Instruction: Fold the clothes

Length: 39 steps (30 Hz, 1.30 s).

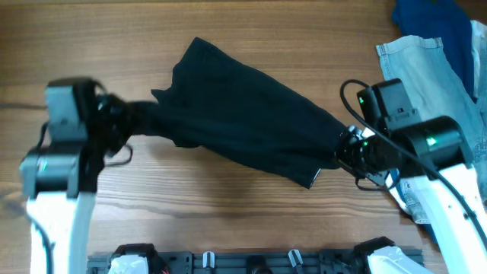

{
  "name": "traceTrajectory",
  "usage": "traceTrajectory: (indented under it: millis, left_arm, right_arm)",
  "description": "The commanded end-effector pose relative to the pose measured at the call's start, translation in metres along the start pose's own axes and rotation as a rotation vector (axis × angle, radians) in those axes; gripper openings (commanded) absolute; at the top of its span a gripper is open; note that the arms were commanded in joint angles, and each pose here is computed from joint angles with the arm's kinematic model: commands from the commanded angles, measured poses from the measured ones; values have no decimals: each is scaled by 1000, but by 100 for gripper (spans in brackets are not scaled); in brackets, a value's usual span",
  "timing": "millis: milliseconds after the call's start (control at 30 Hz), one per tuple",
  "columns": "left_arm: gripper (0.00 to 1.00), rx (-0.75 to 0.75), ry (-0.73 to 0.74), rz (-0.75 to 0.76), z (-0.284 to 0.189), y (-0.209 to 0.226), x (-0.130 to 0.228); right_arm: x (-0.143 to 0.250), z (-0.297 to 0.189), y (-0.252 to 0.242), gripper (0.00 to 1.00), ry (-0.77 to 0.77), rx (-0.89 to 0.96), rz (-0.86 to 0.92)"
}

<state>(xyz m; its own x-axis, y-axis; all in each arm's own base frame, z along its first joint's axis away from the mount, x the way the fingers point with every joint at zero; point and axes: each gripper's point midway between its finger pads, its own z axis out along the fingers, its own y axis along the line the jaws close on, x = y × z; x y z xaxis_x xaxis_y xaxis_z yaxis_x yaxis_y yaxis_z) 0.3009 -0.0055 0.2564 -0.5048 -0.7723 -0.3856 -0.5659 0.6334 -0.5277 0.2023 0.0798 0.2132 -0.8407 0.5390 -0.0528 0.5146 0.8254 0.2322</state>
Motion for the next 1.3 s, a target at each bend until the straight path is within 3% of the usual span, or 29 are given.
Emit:
traceTrajectory:
  millis: [0, 300, 767, 833, 867, 900, 933, 967, 1033, 1100, 1267]
  left_arm:
    - [4, -48, -121, 50, 30, -15, -29]
    - [4, 65, -168, 159, 102, -88, -15]
    - [4, 111, -120, 225, 179, -119, 27]
    - [30, 111, -114, 230, 184, -120, 31]
    - [59, 110, -113, 230, 186, -120, 32]
    - [93, 109, -116, 231, 187, -120, 32]
    - [100, 105, -118, 231, 188, -120, 32]
    - [100, 96, -130, 231, 188, -119, 30]
    - [100, 78, -157, 228, 188, -116, 25]
    - [100, 65, -175, 227, 187, -114, 21]
    - [100, 64, -189, 277, 182, -114, 16]
  right_arm:
    - [-32, 9, -37, 4, -107, 191, 73]
    - [-69, 31, -48, 4, -99, 234, 135]
    - [-109, 92, -53, 5, -33, 336, 164]
    - [-115, 101, -51, 7, -34, 335, 164]
    - [-118, 105, -49, 10, -37, 332, 164]
    - [-124, 110, -46, 21, -50, 321, 164]
    - [-127, 112, -44, 30, -59, 314, 163]
    - [-133, 116, -41, 62, -73, 302, 162]
    - [-141, 119, -36, 92, -100, 279, 161]
    - [-145, 119, -32, 100, -119, 262, 160]
    - [-149, 114, -22, 100, -107, 227, 55]
